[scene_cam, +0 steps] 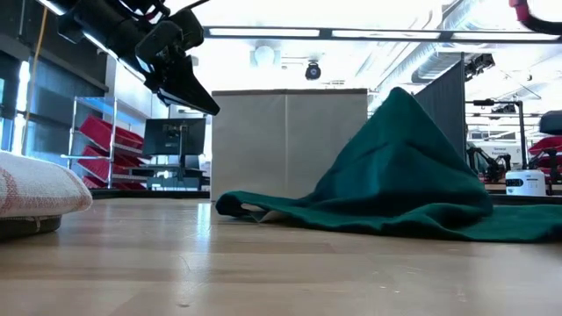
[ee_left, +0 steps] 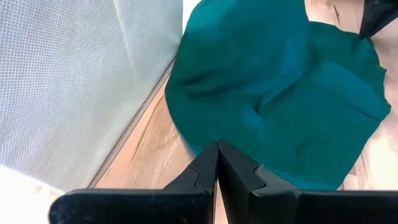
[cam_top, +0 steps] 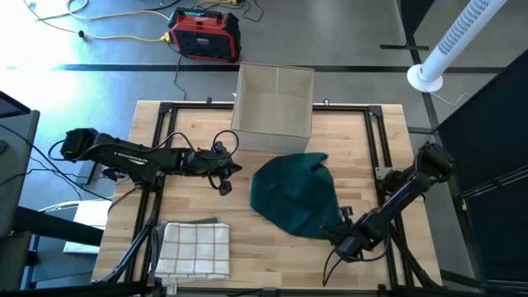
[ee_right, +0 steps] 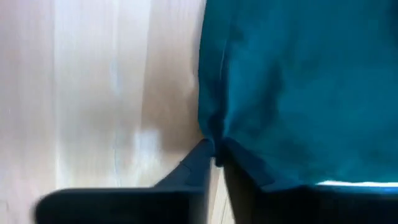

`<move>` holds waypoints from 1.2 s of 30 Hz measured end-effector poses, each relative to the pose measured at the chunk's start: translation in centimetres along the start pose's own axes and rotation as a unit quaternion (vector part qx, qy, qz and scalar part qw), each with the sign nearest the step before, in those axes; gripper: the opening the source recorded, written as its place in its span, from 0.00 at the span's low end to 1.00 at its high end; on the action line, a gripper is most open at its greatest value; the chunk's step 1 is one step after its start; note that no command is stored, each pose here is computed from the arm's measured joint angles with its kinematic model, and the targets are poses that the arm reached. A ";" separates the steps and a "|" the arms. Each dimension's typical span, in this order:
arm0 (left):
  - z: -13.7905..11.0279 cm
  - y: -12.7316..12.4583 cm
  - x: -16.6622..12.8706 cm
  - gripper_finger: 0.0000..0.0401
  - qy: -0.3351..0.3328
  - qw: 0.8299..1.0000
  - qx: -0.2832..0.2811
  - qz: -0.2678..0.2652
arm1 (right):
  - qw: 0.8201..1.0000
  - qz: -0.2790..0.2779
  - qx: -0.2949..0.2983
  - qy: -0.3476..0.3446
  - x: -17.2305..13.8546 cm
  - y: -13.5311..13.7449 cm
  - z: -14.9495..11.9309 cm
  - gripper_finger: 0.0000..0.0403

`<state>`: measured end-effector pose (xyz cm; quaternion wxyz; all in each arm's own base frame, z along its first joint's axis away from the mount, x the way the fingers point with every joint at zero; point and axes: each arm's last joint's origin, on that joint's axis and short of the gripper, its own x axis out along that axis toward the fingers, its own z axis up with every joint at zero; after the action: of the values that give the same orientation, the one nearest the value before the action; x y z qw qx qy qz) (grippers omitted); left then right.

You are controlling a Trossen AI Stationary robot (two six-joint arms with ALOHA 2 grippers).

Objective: Fold towel
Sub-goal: Fold the green towel

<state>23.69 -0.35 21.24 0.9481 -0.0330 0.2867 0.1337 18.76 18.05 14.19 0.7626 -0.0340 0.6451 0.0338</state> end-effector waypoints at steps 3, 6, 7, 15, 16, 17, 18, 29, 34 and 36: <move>0.0 0.0 0.0 0.00 0.000 1.000 0.000 -0.001 | 0.999 0.028 0.025 -0.025 -2.2 -0.7 0.6 0.01; 0.0 -0.3 0.0 0.00 0.004 1.000 0.005 -0.027 | 0.993 0.072 0.045 -0.081 -5.9 -1.5 1.0 0.01; -0.1 -0.5 0.0 0.00 0.007 0.999 0.011 -0.041 | 0.989 0.091 0.052 -0.103 -7.3 -1.9 1.0 0.00; -1.7 -3.4 2.1 0.00 0.033 0.996 0.049 -0.063 | 0.933 0.137 0.123 -0.308 -15.9 -5.8 -1.6 0.00; -2.0 -3.9 2.6 0.00 0.034 0.996 0.054 -0.067 | 0.928 0.124 0.130 -0.327 -16.5 -6.2 -1.9 0.00; -2.4 -4.3 3.0 0.00 0.037 0.995 0.058 -0.071 | 0.923 0.113 0.138 -0.341 -16.9 -6.7 -2.3 0.00; -2.7 -4.8 3.5 0.00 0.040 0.995 0.062 -0.074 | 0.920 0.101 0.143 -0.350 -17.1 -7.1 -2.7 0.00; -4.4 -6.6 6.1 0.11 0.033 0.993 0.069 -0.091 | 0.926 0.054 0.143 -0.345 -17.1 -8.0 -3.6 0.00; -5.0 -7.4 5.7 0.24 0.050 0.990 0.072 -0.109 | 0.933 0.038 0.137 -0.329 -16.5 -7.7 -3.3 0.00; -5.5 -8.0 5.3 0.29 0.069 0.988 0.070 -0.122 | 0.935 0.035 0.135 -0.325 -16.3 -7.6 -3.2 0.00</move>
<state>27.21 -7.60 13.62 0.9353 -0.0106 0.3538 -0.0055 13.60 10.03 29.83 0.9264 0.1048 0.3611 -0.0181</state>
